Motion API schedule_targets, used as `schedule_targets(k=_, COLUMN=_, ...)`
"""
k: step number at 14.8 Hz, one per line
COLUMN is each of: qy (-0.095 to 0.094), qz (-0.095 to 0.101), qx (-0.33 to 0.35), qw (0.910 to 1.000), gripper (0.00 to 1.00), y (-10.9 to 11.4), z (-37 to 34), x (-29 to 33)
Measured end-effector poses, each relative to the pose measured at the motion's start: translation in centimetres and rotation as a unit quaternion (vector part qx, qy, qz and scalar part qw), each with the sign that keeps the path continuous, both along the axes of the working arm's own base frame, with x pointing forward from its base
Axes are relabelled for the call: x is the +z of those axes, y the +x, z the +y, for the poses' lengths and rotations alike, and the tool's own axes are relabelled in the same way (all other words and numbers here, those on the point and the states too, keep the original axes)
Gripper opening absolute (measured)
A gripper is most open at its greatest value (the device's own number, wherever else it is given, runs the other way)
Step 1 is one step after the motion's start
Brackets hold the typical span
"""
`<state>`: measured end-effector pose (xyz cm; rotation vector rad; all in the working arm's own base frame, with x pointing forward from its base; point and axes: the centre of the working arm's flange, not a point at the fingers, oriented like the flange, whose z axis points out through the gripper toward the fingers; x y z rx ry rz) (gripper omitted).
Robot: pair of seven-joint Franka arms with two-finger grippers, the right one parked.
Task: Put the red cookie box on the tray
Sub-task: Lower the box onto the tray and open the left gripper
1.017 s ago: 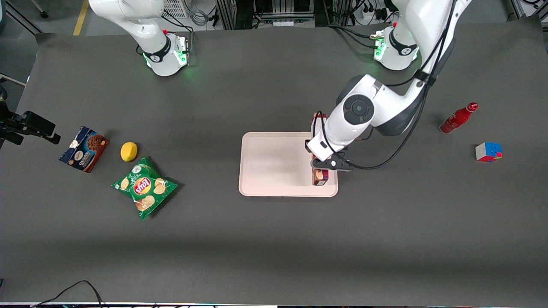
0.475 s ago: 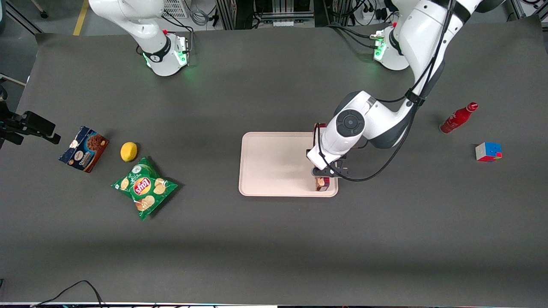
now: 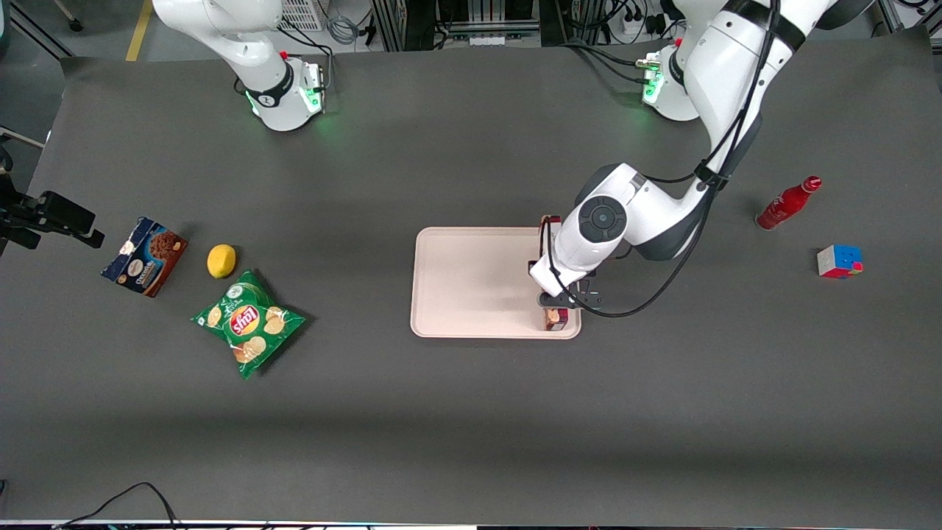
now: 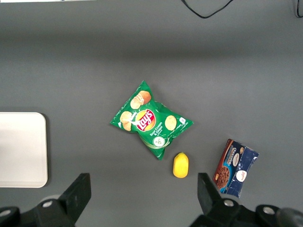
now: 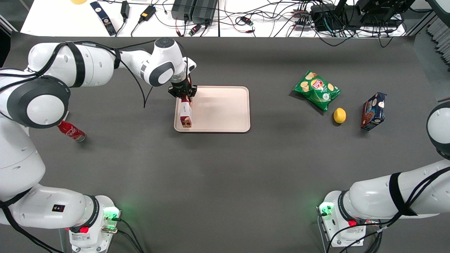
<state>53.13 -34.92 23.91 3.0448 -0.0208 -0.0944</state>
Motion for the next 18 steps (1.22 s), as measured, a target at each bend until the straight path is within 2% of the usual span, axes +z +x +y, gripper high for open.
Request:
schedule_targets(k=6, qy=-0.004, qz=-0.004, qx=0.003, qw=1.0, gripper=0.33, y=0.3, z=0.3, x=-1.0)
schedule_targets(k=15, qy=0.002, qz=-0.008, qx=-0.001, qw=1.0, gripper=0.35, y=0.3, z=0.3, x=-1.4)
schedule_targets(k=16, qy=0.002, qz=-0.008, qx=-0.001, qw=1.0, gripper=0.38, y=0.3, z=0.3, x=-1.5)
schedule_targets(k=18, qy=0.002, qz=-0.008, qx=-0.001, qw=1.0, gripper=0.58, y=0.3, z=0.3, x=-1.5)
